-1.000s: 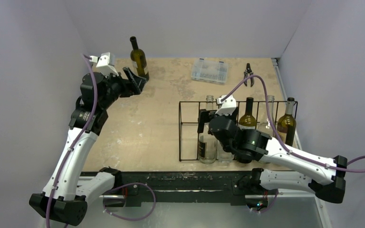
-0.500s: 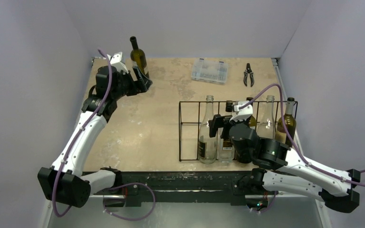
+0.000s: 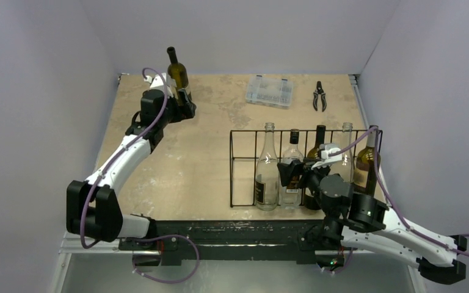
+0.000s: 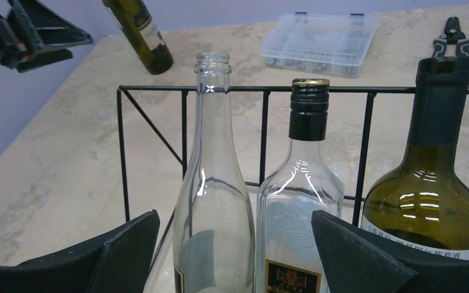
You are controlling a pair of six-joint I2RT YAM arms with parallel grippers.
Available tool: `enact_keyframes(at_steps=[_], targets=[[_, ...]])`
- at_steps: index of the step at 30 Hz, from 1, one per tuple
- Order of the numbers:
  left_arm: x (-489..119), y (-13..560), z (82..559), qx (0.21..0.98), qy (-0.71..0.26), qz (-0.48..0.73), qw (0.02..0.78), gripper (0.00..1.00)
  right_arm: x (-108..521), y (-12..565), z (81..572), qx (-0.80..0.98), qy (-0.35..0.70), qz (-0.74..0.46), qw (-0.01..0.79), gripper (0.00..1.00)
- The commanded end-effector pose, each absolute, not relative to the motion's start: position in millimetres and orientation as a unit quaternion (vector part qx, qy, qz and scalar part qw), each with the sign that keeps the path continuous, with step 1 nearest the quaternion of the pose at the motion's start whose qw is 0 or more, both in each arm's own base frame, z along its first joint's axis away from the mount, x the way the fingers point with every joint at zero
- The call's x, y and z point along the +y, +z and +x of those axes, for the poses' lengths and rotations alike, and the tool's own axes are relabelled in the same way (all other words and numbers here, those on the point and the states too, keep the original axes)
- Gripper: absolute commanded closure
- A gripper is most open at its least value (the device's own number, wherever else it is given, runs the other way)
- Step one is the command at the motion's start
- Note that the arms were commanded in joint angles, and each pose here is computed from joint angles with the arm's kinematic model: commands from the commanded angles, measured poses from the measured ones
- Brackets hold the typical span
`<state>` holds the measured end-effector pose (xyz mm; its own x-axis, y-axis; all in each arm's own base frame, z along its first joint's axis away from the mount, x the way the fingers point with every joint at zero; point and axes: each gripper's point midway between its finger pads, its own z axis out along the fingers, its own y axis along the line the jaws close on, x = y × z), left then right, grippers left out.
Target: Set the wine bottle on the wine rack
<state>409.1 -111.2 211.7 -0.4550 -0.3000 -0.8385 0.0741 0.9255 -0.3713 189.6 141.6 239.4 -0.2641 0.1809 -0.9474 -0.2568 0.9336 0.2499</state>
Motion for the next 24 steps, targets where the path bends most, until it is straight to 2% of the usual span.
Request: enact_keyframes(at_steps=[1, 6, 15, 20, 24], targets=[[-86.6, 250.8, 459.7, 0.766, -0.123, -0.083, 0.626, 0.12, 145.4, 259.0, 184.8, 0.743, 0.229, -0.028, 0.628, 0.01], [-70.5, 270.1, 501.5, 0.717, -0.064, -0.082, 0.689, 0.05, 142.9, 261.4, 184.7, 0.735, 0.235, -0.024, 0.635, 0.01], [-47.6, 291.3, 568.7, 0.698, -0.033, -0.124, 0.705, 0.03, 148.5, 255.0, 190.5, 0.746, 0.216, -0.035, 0.629, 0.01], [-33.0, 299.3, 599.8, 0.699, -0.022, -0.132, 0.702, 0.03, 146.5, 253.6, 198.1, 0.746, 0.206, -0.034, 0.632, 0.01], [-30.9, 295.6, 614.6, 0.702, -0.018, -0.134, 0.699, 0.09, 142.5, 251.0, 210.0, 0.747, 0.195, -0.033, 0.634, 0.01]])
